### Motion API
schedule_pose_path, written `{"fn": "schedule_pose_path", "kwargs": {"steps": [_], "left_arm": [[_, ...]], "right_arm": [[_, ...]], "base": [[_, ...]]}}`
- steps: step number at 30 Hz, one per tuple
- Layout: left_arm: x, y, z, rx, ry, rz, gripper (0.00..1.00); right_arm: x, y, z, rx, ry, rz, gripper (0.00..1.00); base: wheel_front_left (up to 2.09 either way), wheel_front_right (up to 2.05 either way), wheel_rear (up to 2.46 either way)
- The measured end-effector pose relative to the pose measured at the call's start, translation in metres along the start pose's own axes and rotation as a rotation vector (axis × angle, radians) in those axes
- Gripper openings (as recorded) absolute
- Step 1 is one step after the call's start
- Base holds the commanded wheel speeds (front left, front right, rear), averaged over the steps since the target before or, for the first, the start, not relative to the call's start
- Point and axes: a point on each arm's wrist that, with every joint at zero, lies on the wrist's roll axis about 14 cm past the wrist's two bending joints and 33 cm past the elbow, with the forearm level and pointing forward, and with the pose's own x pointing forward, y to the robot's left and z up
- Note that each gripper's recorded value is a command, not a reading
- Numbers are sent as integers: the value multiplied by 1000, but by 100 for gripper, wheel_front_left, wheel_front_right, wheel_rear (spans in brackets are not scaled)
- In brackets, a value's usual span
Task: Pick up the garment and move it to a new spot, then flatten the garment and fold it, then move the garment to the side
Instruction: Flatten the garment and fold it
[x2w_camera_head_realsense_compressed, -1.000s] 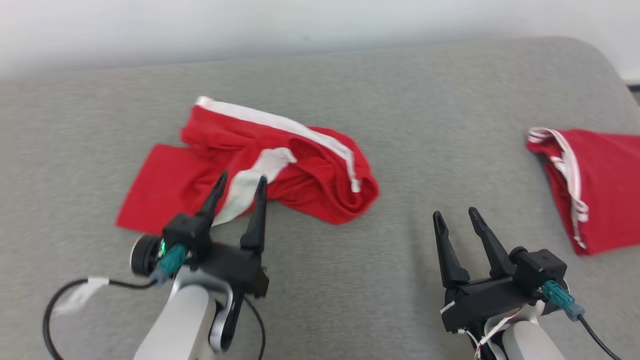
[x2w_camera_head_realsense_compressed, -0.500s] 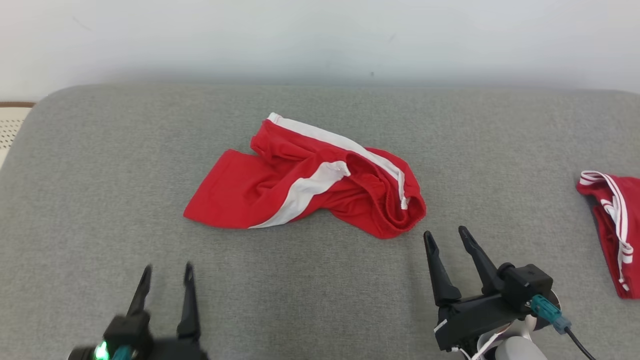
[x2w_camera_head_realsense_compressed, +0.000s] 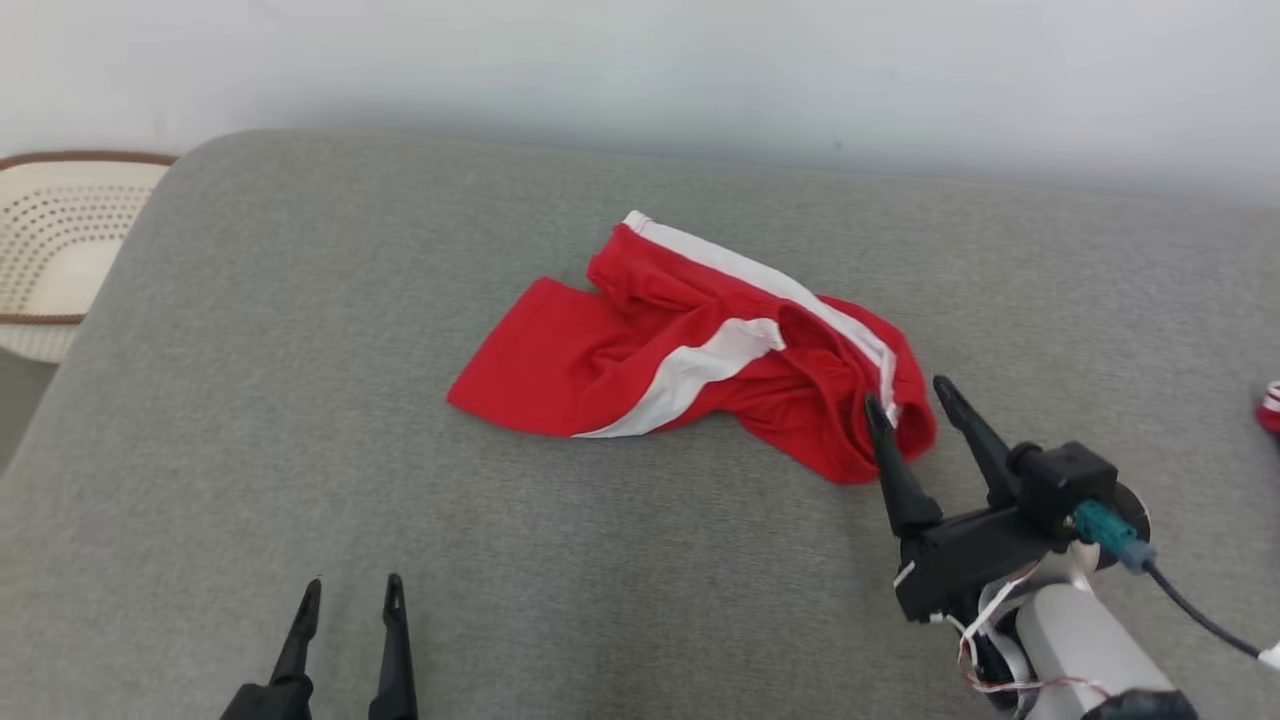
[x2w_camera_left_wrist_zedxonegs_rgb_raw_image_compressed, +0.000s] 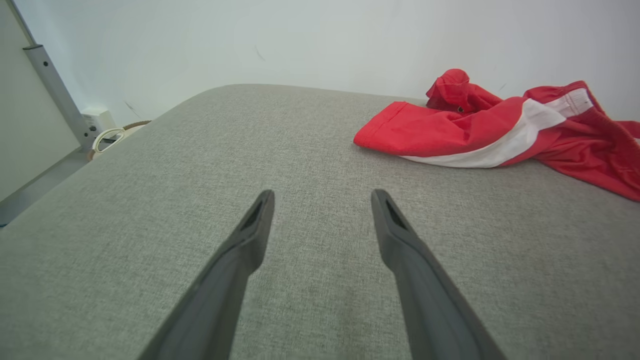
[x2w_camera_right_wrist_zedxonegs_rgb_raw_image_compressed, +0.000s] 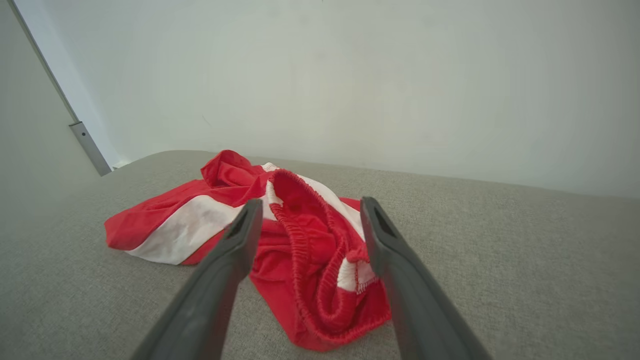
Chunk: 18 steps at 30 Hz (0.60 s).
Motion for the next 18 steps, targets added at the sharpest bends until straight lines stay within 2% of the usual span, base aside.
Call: {"fn": "schedule_pose_path", "kwargs": {"steps": [8, 17, 18], "left_arm": [[-11, 13, -5, -30, 28, 54, 100], [-25, 43, -13, -26, 64, 166, 100], [-26, 45, -13, -25, 67, 175, 100]], "right_arm": [[41, 4, -22, -26, 85, 89, 100], [81, 9, -52, -11, 162, 147, 100], [85, 11, -56, -13, 170, 155, 92]], "base": [[0, 0, 0], [0, 0, 0], [0, 0, 0]]}}
